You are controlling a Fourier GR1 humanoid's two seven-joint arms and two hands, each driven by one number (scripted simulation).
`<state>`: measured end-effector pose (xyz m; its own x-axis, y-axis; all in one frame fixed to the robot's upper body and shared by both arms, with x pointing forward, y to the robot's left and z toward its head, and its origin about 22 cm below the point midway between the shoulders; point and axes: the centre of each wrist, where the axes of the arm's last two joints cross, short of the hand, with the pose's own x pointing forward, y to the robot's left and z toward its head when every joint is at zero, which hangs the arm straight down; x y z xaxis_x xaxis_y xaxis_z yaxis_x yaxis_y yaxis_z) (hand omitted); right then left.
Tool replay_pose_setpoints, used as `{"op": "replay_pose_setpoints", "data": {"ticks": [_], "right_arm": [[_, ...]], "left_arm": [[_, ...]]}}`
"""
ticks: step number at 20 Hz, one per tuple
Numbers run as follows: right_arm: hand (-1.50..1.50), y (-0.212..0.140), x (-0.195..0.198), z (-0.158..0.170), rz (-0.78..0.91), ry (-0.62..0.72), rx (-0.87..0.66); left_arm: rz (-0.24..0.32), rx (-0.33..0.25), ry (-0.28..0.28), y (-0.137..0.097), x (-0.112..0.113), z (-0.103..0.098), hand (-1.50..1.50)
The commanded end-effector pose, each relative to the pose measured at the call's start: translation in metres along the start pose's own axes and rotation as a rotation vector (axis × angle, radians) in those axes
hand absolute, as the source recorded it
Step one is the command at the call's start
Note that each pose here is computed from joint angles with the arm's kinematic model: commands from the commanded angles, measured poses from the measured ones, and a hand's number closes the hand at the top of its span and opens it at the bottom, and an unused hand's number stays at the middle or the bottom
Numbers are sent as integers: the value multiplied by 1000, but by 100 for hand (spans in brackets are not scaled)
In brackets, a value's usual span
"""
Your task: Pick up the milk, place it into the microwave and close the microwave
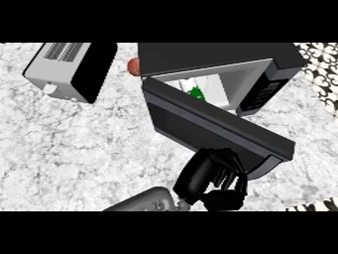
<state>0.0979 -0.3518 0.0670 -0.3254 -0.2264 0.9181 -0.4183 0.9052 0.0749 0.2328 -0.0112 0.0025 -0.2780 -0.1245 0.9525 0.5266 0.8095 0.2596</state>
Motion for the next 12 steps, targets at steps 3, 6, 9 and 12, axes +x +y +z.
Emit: {"op": "replay_pose_setpoints", "data": {"ticks": [3, 6, 9, 12], "right_arm": [[-150, 4, 6, -4, -13, 0, 13], [-150, 3, 6, -7, -16, 5, 9], [-150, 3, 13, -12, -18, -4, 40], [-150, 4, 18, -11, -17, 13, 52]], "left_arm": [[-8, 107, -10, 18, 8, -32, 150], [-11, 127, -16, 24, 15, -45, 150], [3, 161, -9, 35, 20, -60, 150], [15, 198, 1, 45, 21, -70, 150]]}}
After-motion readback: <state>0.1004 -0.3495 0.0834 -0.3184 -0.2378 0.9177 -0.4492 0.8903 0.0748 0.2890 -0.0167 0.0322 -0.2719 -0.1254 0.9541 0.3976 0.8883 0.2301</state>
